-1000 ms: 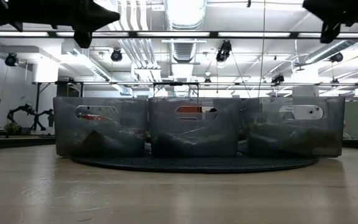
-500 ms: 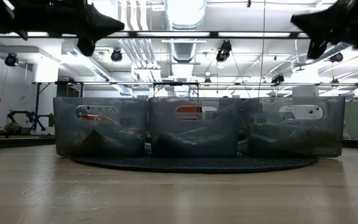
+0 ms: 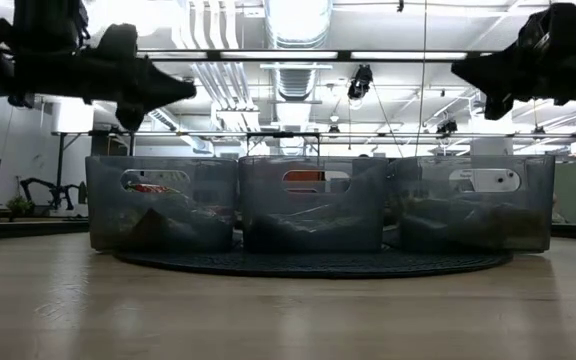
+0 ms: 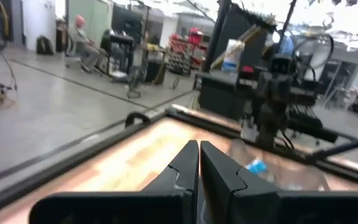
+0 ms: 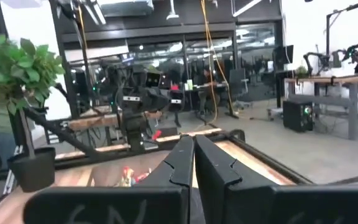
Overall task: Pick and place Granola Bars by type
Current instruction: Return to Home Position
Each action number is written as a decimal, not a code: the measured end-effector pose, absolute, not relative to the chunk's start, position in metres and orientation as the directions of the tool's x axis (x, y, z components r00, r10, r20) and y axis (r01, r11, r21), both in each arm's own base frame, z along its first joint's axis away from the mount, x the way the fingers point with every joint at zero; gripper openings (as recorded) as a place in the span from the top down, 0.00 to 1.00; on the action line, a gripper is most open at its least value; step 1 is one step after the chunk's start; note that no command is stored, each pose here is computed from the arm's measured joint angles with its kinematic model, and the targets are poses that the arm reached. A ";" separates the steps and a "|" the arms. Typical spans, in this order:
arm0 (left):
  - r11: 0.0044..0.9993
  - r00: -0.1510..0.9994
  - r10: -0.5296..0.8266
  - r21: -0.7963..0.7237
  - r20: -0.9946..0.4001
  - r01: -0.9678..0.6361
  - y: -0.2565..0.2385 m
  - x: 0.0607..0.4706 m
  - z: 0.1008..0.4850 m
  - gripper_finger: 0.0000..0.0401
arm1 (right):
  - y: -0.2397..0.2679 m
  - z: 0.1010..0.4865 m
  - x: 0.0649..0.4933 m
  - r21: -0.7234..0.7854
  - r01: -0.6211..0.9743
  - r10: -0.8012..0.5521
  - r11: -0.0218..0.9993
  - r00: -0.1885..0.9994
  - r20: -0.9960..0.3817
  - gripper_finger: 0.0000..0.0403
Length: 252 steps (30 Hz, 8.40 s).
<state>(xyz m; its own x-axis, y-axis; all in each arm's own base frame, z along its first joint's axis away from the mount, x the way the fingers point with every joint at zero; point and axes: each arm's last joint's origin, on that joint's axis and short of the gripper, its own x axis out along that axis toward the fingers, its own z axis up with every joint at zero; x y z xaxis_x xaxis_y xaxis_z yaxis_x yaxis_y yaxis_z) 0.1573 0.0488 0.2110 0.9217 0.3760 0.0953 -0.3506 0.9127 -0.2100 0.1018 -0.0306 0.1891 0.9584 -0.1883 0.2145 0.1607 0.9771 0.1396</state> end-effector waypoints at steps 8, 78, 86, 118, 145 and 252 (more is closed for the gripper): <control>0.921 0.939 0.344 -0.198 0.009 -0.336 0.045 0.149 0.183 1.00 | -0.033 0.182 0.108 0.185 0.164 -0.191 0.969 0.972 0.136 0.98; 0.930 0.937 0.350 -0.116 -0.001 -0.348 0.028 0.102 0.168 1.00 | -0.011 0.189 0.110 0.094 -0.214 0.193 0.972 0.962 0.193 0.98; 0.929 0.937 0.350 -0.129 -0.002 -0.347 0.028 0.102 0.167 1.00 | -0.005 0.186 0.111 0.165 -0.178 0.149 0.970 0.973 0.176 0.98; 0.927 0.935 0.356 -0.127 -0.012 -0.354 0.028 0.102 0.167 1.00 | -0.005 0.179 0.096 0.153 -0.086 0.067 0.984 0.990 0.126 0.98; 0.951 0.952 0.292 -0.136 0.093 -0.279 0.022 0.103 0.177 1.00 | -0.001 0.181 0.096 0.094 -0.153 0.138 0.984 0.979 0.149 0.98; 0.989 0.995 0.050 -0.131 -0.090 -0.062 0.003 0.106 0.159 1.00 | -0.001 0.174 0.097 0.081 -0.143 0.137 0.986 0.988 0.072 0.98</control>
